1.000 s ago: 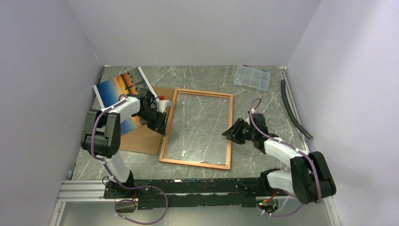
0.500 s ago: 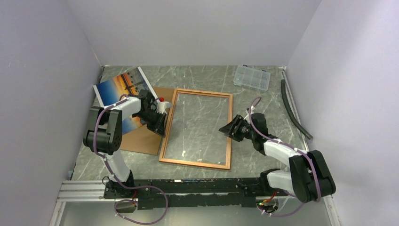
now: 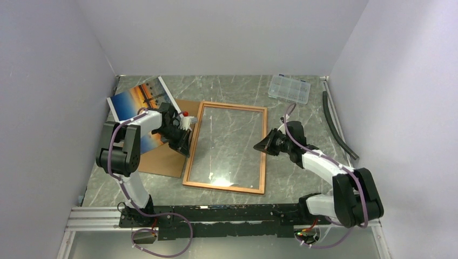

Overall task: Put the photo into the frame
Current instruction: Place the photo frame item in the photo frame.

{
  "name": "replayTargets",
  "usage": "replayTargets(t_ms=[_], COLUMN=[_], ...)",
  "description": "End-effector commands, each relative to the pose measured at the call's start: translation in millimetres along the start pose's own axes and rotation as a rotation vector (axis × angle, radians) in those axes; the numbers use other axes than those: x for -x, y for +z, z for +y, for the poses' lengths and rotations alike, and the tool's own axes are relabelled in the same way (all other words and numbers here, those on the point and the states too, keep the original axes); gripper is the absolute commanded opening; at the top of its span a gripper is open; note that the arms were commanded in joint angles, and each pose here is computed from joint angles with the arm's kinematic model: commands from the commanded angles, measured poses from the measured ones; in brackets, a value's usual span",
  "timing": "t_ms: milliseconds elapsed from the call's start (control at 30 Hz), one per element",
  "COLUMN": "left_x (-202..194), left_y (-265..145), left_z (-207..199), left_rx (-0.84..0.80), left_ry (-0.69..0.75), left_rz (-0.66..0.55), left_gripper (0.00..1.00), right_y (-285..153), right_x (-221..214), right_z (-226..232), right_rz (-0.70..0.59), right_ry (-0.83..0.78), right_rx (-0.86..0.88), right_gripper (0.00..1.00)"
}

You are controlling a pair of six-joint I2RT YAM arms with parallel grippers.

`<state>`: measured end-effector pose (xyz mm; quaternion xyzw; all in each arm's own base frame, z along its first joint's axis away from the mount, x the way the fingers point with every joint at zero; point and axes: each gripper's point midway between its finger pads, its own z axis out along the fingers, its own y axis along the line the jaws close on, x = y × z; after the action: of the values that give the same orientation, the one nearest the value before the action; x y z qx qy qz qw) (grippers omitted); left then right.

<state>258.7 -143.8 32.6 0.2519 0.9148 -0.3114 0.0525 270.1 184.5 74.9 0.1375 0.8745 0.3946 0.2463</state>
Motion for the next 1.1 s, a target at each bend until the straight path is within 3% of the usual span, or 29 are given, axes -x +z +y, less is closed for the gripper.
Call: replayTargets(t_ms=[0, 233, 500, 833, 1067], left_x=[-1.6, -0.6, 5.9, 1.4, -0.2], left_y=[9.5, 10.0, 11.2, 8.3, 8.2], left_z=[4.2, 3.8, 2.2, 3.8, 1.6], left_rx=[-0.007, -0.016, -0.031, -0.029, -0.063], left_ry=[0.004, 0.007, 0.029, 0.03, 0.005], left_rz=[0.015, 0.017, -0.014, -0.025, -0.032], left_gripper=[0.11, 0.11, 0.11, 0.08, 0.07], right_y=[-15.4, -27.1, -41.9, -60.3, -77.9], right_x=[5.6, 11.4, 16.3, 11.4, 17.8], right_z=[19.0, 24.7, 57.2, 91.6, 133.8], right_rz=[-0.049, -0.098, -0.146, -0.184, -0.225], right_ry=[-0.062, -0.072, -0.095, -0.041, -0.106], right_rx=[0.042, -0.011, 0.042, 0.192, 0.345], right_gripper=[0.0, 0.0, 0.0, 0.0, 0.0])
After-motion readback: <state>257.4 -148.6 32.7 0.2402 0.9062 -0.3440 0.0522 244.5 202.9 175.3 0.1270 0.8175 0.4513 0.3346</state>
